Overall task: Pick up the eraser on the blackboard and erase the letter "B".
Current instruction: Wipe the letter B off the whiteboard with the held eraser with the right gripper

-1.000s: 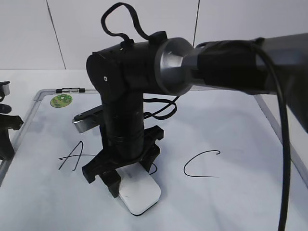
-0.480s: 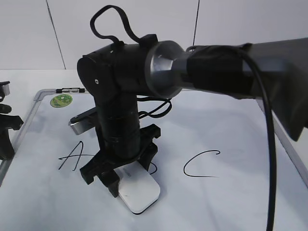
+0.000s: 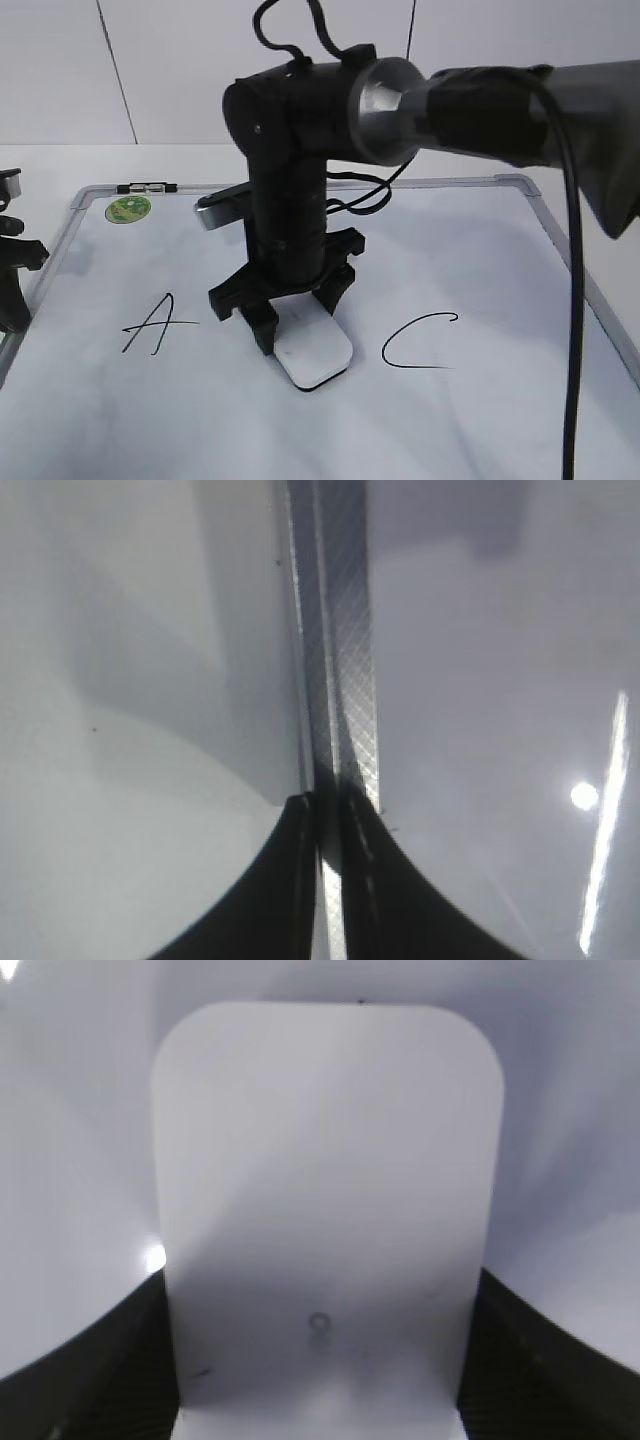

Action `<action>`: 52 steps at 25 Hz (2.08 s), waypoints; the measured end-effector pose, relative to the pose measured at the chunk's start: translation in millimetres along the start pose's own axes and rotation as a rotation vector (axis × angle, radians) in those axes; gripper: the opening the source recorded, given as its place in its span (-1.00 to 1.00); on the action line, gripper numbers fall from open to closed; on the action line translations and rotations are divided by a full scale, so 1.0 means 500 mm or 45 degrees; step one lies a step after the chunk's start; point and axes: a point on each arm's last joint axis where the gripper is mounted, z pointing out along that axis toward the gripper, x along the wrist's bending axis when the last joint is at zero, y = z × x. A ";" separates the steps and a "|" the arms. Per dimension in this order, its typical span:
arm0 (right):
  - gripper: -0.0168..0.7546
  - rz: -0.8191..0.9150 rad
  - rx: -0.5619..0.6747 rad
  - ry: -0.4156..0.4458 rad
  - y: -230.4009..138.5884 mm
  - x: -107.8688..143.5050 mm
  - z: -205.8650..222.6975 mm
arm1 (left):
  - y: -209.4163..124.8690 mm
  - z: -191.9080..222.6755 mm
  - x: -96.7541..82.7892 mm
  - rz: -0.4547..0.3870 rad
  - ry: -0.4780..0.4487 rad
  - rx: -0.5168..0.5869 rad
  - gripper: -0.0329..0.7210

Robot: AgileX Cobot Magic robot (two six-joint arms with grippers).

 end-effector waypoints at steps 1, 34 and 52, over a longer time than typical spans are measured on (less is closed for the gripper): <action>0.41 0.022 -0.002 0.000 0.002 -0.015 0.000 | 0.000 0.000 0.000 0.000 0.000 0.000 -0.87; 0.41 -0.001 0.002 0.097 0.004 -0.012 0.000 | -0.004 0.000 0.001 0.011 0.009 0.025 -0.87; 0.41 0.163 -0.166 0.048 0.054 -0.119 -0.043 | -0.004 0.000 0.001 0.011 0.009 0.028 -0.87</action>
